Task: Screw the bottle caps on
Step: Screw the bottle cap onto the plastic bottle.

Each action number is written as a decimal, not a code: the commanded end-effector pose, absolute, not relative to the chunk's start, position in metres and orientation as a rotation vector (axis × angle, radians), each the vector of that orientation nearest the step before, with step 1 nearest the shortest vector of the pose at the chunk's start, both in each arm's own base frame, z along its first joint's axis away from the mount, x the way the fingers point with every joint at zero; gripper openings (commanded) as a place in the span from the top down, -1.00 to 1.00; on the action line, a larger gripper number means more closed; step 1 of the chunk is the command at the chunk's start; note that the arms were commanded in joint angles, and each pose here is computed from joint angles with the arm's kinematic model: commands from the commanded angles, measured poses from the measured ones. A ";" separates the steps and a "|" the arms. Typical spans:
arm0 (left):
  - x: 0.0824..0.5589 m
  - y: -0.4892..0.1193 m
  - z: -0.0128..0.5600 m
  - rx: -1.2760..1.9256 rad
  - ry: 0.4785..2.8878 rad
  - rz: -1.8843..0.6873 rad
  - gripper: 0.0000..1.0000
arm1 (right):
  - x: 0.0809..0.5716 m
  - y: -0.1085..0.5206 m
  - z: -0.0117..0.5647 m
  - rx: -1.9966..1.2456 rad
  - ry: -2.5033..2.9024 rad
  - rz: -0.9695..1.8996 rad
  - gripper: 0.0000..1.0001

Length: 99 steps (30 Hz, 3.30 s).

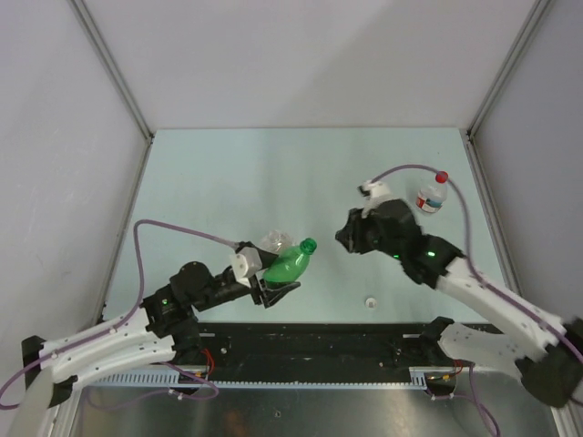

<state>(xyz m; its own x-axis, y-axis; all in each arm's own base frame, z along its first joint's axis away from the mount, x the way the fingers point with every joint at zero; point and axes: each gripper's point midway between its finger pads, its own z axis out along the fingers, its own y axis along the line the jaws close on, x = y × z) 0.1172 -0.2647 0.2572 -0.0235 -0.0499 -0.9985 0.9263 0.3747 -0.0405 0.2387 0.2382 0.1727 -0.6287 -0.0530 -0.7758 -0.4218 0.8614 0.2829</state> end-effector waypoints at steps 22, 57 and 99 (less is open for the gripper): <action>0.103 -0.296 0.231 1.124 1.268 -0.988 0.38 | 0.106 0.243 0.341 -0.974 1.542 1.505 0.65; 0.094 -0.299 0.262 1.077 1.241 -1.089 0.47 | 0.103 0.259 0.306 -1.132 1.554 1.401 0.67; 0.095 -0.298 0.320 0.800 1.277 -1.281 1.00 | 0.092 0.272 0.284 -1.252 1.561 1.243 0.80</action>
